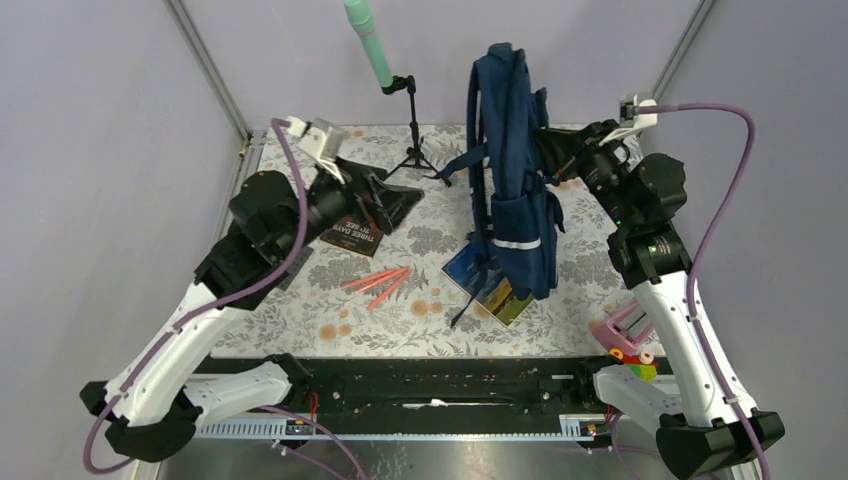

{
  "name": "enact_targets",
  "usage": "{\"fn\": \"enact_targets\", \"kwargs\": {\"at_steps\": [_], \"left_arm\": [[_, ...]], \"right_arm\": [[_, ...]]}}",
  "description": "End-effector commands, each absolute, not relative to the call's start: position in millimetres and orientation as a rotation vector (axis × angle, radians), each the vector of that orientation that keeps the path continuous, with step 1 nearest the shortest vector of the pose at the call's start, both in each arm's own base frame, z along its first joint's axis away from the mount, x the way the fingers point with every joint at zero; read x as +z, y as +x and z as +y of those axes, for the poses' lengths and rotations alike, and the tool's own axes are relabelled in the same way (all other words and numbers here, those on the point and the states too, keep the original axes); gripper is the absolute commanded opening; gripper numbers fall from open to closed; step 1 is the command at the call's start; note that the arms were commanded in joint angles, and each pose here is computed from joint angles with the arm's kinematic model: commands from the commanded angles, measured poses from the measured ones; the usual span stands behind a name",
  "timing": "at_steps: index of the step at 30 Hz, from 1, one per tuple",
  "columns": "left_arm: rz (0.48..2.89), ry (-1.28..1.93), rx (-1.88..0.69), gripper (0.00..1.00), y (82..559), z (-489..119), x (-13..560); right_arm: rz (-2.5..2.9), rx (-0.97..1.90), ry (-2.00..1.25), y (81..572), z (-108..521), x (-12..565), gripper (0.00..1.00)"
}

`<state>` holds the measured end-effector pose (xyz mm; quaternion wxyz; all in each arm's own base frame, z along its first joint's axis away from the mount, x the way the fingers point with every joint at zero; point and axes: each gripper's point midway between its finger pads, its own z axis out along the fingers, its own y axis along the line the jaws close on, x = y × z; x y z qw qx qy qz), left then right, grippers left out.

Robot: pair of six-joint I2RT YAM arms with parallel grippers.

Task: Pack the student bag
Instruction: Adjust the student bag at the center of the board.

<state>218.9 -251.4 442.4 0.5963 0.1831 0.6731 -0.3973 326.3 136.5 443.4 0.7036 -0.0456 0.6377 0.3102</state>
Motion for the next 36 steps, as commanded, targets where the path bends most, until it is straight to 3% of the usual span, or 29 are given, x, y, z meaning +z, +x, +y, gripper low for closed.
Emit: {"fn": "enact_targets", "kwargs": {"at_steps": [1,11,21,36], "left_arm": [[1.591,0.375,-1.096,0.99,211,-239,453],[1.636,0.204,-1.164,0.99,250,-224,448],[1.705,-0.050,-1.088,0.99,307,-203,398],[1.660,-0.051,-1.095,0.99,328,-207,401]], "right_arm": [[0.985,0.719,-0.257,272,155,553,0.00],[1.028,0.822,-0.305,271,214,487,0.00],[1.107,0.891,-0.307,270,234,436,0.00],[1.207,0.961,-0.348,261,258,387,0.00]]}}
